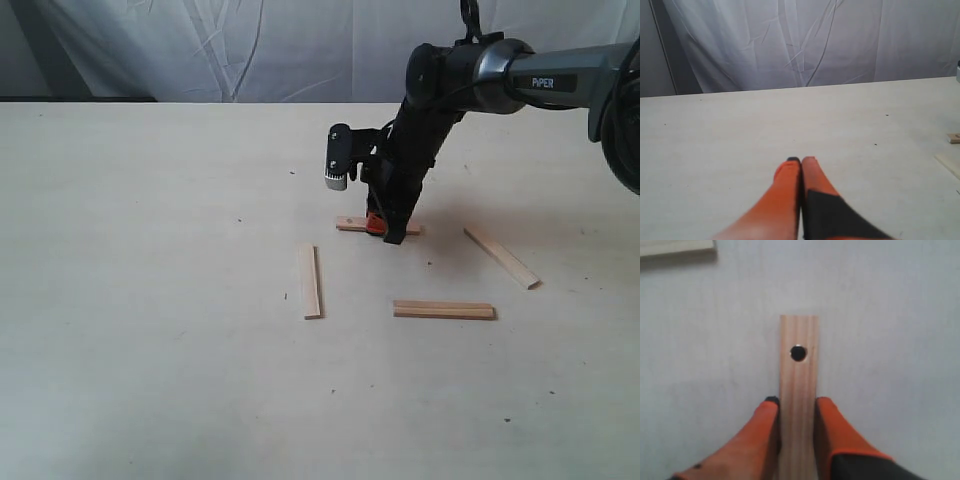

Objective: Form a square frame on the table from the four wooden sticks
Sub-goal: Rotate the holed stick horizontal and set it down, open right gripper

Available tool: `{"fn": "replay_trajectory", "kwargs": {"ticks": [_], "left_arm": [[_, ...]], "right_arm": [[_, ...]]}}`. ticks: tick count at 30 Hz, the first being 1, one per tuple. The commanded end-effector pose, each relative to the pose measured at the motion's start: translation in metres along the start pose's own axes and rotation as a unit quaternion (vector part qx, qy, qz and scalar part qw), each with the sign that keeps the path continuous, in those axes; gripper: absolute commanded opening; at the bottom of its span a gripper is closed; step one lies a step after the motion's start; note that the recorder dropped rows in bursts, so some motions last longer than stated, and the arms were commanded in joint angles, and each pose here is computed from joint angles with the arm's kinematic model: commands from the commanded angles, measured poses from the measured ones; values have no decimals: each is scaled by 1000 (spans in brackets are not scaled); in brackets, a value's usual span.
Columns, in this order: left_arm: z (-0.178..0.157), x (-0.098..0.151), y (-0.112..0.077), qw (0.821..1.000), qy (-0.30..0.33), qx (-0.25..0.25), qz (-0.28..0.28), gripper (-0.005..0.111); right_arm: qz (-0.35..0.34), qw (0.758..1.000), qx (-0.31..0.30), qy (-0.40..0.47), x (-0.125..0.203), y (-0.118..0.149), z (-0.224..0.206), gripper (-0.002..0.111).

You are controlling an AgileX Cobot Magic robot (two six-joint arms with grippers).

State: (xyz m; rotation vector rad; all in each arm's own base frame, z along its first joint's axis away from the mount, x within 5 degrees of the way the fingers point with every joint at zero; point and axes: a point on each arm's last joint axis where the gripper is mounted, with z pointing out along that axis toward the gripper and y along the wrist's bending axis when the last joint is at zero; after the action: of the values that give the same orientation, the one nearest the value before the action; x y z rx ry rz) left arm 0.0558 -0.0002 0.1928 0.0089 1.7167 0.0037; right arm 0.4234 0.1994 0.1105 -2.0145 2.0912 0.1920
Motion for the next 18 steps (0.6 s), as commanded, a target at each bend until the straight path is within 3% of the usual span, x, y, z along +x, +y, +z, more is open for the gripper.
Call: {"fn": "replay_trajectory", "kwargs": {"ticks": [1,4,6,11,15,16,18], "left_arm": [[0,1,-1,1000,-1,4,-3,0],[0,1,-1,1000,-1,4,-3,0],[0,1,-1,1000,-1,4,-3,0],[0,1,-1,1000,-1,4,-3,0],[0,1,-1,1000,-1,4,-3,0],[0,1,-1,1000,-1,4,-3,0],[0,1,-1,1000,-1,4,-3,0]], "right_arm": [[-7,1000,8,0,0,-2,-6,4],[-7,1000,9,0,0,-2,-6,32],[-7,1000,10,-1,-1,-2,-7,43],[-3,1000,24,-13,-4,-4,-11,46],[13,998,52,-43,-13,-6,-38,46],[44,996,52,-56,-17,-5,-48,46],[180,979,28,-89,-24,1,-66,46]]}}
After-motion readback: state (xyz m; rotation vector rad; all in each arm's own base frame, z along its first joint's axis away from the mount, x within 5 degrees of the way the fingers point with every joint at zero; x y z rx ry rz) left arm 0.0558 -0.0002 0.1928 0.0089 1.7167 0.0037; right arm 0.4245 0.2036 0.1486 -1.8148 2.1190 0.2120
